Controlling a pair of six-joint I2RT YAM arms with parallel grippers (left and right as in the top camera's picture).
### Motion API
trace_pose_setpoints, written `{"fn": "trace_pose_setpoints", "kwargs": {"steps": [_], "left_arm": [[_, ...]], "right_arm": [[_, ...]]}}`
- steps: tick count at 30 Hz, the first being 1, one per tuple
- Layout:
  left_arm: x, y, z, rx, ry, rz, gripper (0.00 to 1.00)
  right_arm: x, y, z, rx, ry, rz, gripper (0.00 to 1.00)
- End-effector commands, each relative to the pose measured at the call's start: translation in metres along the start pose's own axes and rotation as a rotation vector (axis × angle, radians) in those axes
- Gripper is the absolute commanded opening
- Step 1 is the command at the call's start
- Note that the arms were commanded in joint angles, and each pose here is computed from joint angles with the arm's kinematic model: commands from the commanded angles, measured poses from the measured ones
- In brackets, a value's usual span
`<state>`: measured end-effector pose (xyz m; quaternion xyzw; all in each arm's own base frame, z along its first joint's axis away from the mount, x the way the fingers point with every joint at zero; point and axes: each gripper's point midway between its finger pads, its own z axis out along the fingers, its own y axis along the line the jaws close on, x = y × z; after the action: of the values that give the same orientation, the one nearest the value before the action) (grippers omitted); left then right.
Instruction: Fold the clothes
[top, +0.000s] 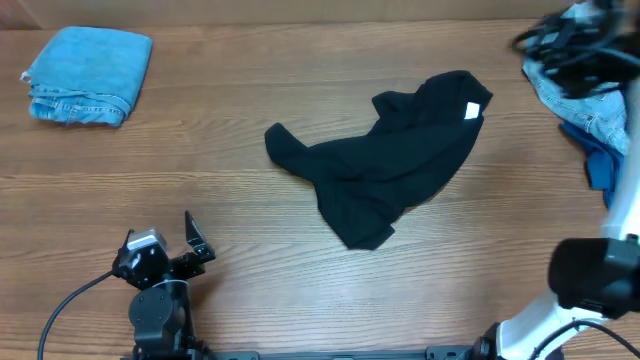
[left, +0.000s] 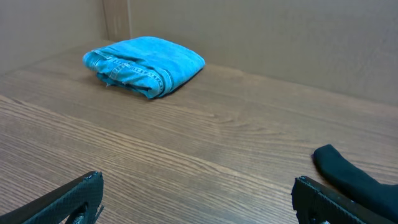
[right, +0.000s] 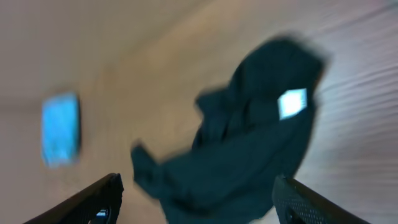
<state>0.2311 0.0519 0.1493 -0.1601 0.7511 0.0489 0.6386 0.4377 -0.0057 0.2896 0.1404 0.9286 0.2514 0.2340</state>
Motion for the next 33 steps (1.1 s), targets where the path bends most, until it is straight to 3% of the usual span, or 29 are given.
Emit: {"fn": "trace_pose_setpoints", "kwargs": {"steps": [1, 9, 15, 19, 22, 26, 28, 33], "left_arm": [[-0.002, 0.003, 0.000, -0.017, -0.012, 0.016, 1.00], [-0.002, 0.003, 0.000, -0.017, -0.012, 0.016, 1.00], [-0.002, 0.003, 0.000, -0.017, -0.012, 0.016, 1.00], [-0.002, 0.003, 0.000, -0.017, -0.012, 0.016, 1.00], [-0.002, 0.003, 0.000, -0.017, -0.012, 0.016, 1.00], [-0.001, 0.003, 0.000, -0.017, -0.011, 0.016, 1.00], [-0.001, 0.003, 0.000, -0.018, -0.011, 0.017, 1.00], [-0.001, 0.003, 0.000, -0.017, -0.011, 0.017, 1.00]], "right_arm": [[0.036, 0.042, 0.021, 0.133, 0.061, -0.219, 0.81], [0.117, 0.116, 0.104, 0.154, 0.261, -0.479, 0.82], [0.159, 0.095, 0.173, 0.271, 0.428, -0.583, 0.84], [0.174, 0.083, 0.194, 0.301, 0.496, -0.561, 0.88], [0.157, 0.073, 0.195, 0.336, 0.441, -0.481, 0.92], [0.098, 0.028, 0.187, 0.449, 0.282, -0.273, 0.98], [0.057, -0.004, 0.180, 0.439, 0.188, -0.142, 0.98], [-0.003, -0.054, 0.162, 0.344, 0.062, 0.020, 0.98]]}}
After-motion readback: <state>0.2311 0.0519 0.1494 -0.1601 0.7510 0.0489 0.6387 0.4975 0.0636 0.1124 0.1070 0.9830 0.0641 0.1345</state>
